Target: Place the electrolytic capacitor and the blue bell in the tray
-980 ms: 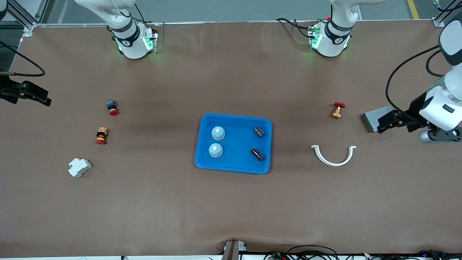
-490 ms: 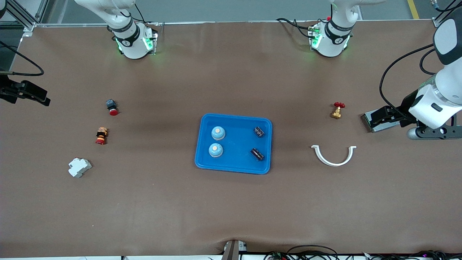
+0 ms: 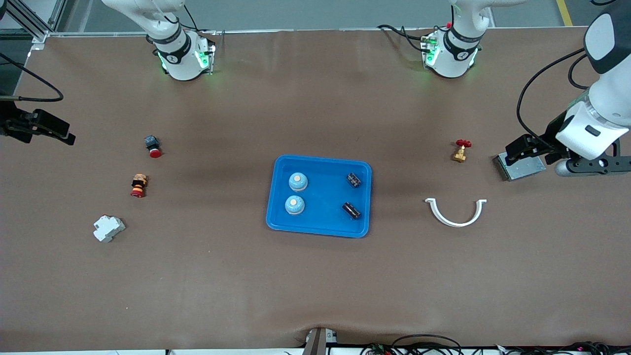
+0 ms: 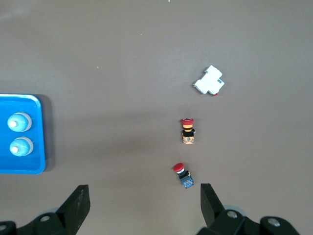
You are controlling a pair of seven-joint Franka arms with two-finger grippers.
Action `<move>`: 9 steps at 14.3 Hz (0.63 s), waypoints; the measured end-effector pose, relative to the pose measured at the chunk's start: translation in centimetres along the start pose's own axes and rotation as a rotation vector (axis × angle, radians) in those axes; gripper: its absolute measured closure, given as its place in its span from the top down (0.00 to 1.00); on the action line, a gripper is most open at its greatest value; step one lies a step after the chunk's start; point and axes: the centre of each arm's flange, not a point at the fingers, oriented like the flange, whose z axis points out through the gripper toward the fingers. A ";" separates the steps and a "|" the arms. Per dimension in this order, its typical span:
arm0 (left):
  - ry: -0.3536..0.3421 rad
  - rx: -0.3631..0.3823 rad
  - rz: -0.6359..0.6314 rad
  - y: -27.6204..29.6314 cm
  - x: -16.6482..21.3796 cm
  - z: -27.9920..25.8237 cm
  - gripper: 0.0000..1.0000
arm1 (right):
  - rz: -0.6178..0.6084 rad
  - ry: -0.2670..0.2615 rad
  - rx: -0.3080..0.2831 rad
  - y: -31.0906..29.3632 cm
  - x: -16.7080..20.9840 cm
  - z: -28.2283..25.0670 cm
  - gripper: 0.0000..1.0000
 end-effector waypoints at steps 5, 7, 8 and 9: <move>-0.003 0.001 -0.008 0.0 -0.1 0.2 1.00 | -0.010 0.013 0.004 -0.5 -0.5 -0.7 1.00; -0.001 0.000 -0.009 -0.1 0.0 0.2 1.00 | -0.010 0.017 0.004 -0.5 -0.6 -1.0 1.00; 0.000 0.000 -0.010 -0.1 0.0 0.2 1.00 | -0.010 0.017 0.004 -0.5 -0.6 -1.0 1.00; 0.001 0.000 -0.011 -0.1 0.1 0.3 1.00 | -0.010 0.017 0.004 -0.5 -0.6 -0.9 1.00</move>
